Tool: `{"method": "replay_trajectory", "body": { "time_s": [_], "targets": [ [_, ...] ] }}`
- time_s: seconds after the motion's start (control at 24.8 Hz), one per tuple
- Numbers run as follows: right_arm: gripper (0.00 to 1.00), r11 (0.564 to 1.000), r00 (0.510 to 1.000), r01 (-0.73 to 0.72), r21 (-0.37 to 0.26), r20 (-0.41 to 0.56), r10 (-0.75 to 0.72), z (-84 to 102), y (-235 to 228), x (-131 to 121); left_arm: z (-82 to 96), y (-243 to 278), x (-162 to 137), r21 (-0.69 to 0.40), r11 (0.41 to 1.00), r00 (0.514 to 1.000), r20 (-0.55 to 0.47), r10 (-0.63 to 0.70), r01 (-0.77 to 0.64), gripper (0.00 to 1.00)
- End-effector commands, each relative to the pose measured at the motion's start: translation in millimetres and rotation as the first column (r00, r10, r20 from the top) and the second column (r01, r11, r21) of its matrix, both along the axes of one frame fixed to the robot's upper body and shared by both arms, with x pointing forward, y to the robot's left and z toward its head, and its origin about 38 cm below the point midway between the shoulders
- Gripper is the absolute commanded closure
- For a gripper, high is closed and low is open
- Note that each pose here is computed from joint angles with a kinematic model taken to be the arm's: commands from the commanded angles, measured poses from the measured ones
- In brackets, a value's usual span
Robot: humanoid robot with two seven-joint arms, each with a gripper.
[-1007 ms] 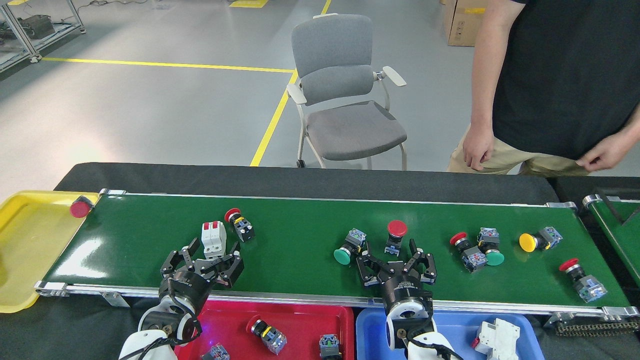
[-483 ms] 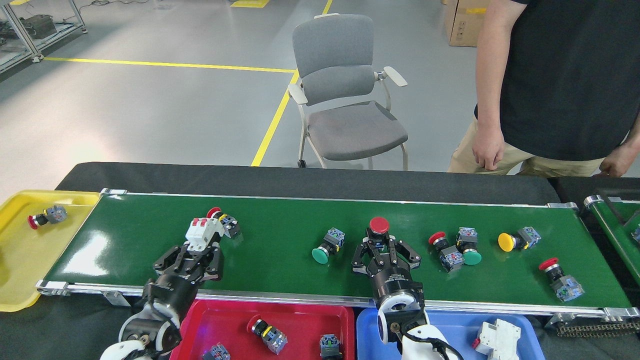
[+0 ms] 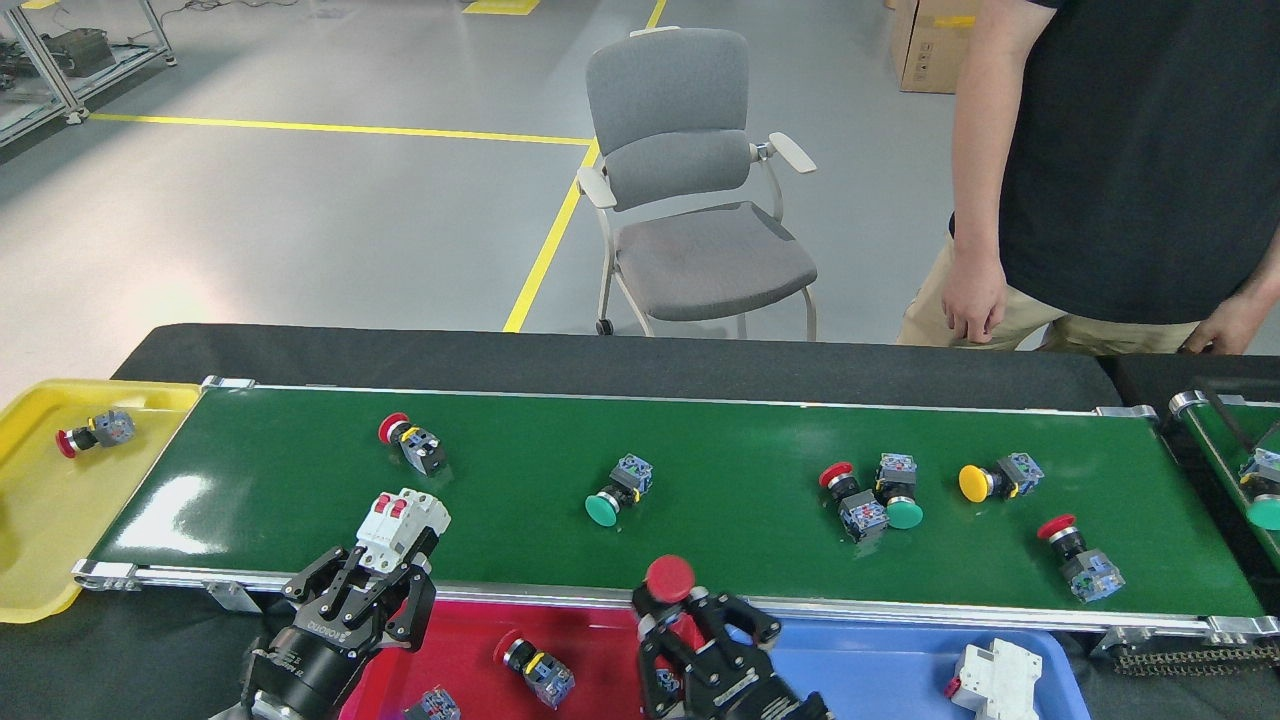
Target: Pick switch part from conveyor to tray
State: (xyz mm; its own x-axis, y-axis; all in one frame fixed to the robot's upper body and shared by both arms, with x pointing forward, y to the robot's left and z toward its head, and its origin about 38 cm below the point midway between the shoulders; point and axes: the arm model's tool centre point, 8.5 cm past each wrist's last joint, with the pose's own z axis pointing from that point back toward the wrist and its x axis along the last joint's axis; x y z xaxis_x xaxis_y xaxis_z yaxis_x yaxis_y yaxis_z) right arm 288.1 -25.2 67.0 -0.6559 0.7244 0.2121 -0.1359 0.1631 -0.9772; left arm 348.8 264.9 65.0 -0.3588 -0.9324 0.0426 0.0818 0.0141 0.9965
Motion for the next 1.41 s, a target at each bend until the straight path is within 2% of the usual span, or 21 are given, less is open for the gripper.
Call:
{"method": "replay_trajectory", "body": {
  "time_s": [0.0,0.16,0.36,0.44,0.56,0.64,0.68,0.77,0.89,1.01,1.17,1.21,1.25,1.29,1.37],
  "targets": [
    [0.0,1.0,1.0,-0.009,0.013,0.023,0.009,8.7,3.1,2.1,9.8,0.9,3.8,0.011,1.0,0.999,0.031,-0.006,0.005,0.93],
    [0.0,1.0,0.999,0.007,0.018,0.031,-0.008,13.6,1.1,7.6,16.7,-3.6,3.7,0.017,1.0,0.999,0.052,-0.015,0.014,0.93],
    [0.0,0.969,0.968,0.247,0.013,0.037,-0.247,18.5,-53.8,43.8,16.5,-36.5,0.4,0.021,0.994,0.993,0.052,-0.11,0.109,0.92],
    [0.0,0.913,0.912,0.408,0.01,0.031,-0.408,20.3,-88.0,59.1,17.1,-65.5,-8.5,0.019,0.982,0.98,0.055,-0.191,0.19,0.92],
    [0.0,0.817,0.816,0.577,0.002,0.044,-0.577,17.9,-121.1,64.2,12.9,-108.8,-32.6,0.008,0.952,0.951,0.042,-0.307,0.307,0.92],
    [0.0,0.775,0.772,0.632,0.003,0.089,-0.63,17.8,-138.8,58.2,16.9,-135.9,-42.3,0.027,0.929,0.928,0.053,-0.369,0.368,0.92],
    [0.0,0.761,0.757,0.649,-0.004,0.106,-0.645,14.2,-148.2,45.7,13.9,-152.0,-48.4,0.06,0.917,0.917,0.045,-0.396,0.394,0.91],
    [0.0,0.756,0.755,0.654,-0.019,0.089,-0.65,3.6,-154.1,14.8,11.2,-178.4,-56.0,0.087,0.907,0.908,0.04,-0.417,0.413,0.9],
    [0.0,0.753,0.754,0.656,-0.047,0.076,-0.653,-12.2,-157.6,-5.1,5.9,-207.6,-74.4,0.07,0.886,0.887,0.023,-0.46,0.458,0.89],
    [0.0,0.755,0.76,0.65,-0.083,0.074,-0.646,-20.2,-164.8,-14.1,8.2,-223.8,-76.5,0.066,0.887,0.888,0.01,-0.459,0.458,0.83],
    [0.0,0.756,0.762,0.648,-0.094,0.083,-0.643,-20.6,-169.2,-14.2,11.0,-248.4,-85.9,0.057,0.88,0.882,-0.004,-0.471,0.471,0.62],
    [0.0,0.755,0.761,0.648,-0.096,0.085,-0.643,-20.7,-170.5,-14.2,11.6,-252.9,-88.8,0.053,0.881,0.882,-0.003,-0.471,0.471,0.51],
    [0.0,0.755,0.762,0.648,-0.102,0.087,-0.642,-21.2,-172.2,-14.7,11.1,-255.8,-92.1,0.048,0.886,0.887,-0.006,-0.461,0.461,0.33],
    [0.0,0.746,0.754,0.657,-0.109,0.097,-0.65,-20.9,-178.6,-14.2,12.5,-258.6,-94.5,0.042,0.892,0.893,-0.003,-0.449,0.449,0.21],
    [0.0,0.7,0.709,0.705,-0.115,0.135,-0.692,-16.8,-205.4,-11.0,13.0,-261.4,-95.7,0.038,0.899,0.899,-0.003,-0.437,0.437,0.11]
  ]
}}
